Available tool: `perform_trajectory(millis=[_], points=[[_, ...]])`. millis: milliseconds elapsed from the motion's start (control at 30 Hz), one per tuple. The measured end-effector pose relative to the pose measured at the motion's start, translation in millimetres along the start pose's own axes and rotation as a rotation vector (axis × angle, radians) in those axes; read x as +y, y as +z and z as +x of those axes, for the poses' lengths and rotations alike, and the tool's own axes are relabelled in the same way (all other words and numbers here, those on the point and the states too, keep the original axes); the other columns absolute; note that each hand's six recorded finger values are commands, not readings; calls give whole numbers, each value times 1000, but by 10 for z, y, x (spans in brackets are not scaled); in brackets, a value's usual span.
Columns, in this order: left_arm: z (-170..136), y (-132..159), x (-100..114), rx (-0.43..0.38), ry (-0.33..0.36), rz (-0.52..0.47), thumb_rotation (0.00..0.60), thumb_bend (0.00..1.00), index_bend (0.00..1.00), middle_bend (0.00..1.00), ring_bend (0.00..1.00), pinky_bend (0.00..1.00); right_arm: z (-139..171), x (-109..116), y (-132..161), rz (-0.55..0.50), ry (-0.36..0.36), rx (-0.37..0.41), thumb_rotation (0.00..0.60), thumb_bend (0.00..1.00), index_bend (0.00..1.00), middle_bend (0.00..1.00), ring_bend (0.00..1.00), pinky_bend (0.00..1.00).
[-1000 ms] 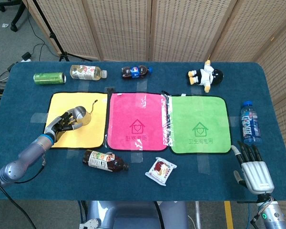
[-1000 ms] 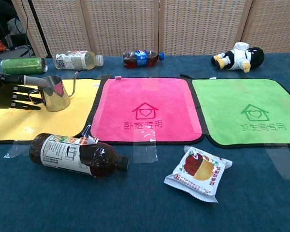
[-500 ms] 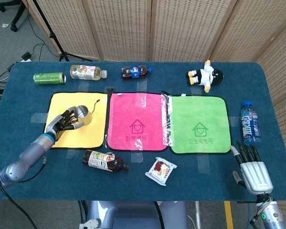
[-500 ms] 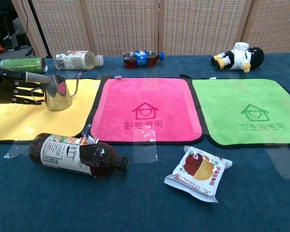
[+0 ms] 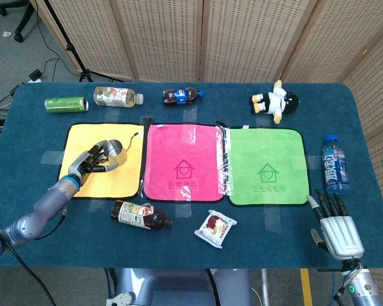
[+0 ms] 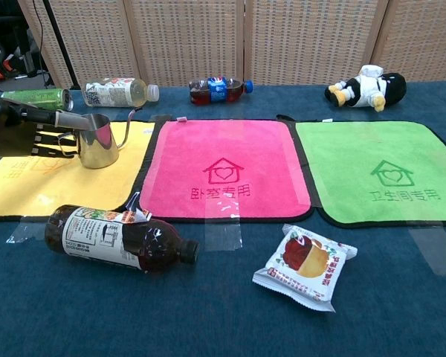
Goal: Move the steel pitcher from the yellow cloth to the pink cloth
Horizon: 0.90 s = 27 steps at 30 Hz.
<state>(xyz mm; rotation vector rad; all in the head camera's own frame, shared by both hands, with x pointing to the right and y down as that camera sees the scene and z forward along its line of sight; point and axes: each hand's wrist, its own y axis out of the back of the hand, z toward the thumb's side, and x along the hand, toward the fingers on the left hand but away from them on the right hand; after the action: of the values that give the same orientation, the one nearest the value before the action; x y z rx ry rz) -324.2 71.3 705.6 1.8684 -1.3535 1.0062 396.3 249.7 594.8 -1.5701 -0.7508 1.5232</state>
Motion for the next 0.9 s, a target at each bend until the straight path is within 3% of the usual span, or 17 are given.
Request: perform_trajectory(millis=[167, 900], points=[[22, 25, -176, -5, -20, 26, 600, 237, 0, 0, 0, 0, 1, 2, 2, -2, 0, 2, 600, 412, 0, 0, 0, 0], [7, 109, -590, -19, -83, 80, 600, 237, 0, 0, 0, 0, -6, -21, 13, -2, 8, 6, 600, 412, 0, 0, 0, 0]])
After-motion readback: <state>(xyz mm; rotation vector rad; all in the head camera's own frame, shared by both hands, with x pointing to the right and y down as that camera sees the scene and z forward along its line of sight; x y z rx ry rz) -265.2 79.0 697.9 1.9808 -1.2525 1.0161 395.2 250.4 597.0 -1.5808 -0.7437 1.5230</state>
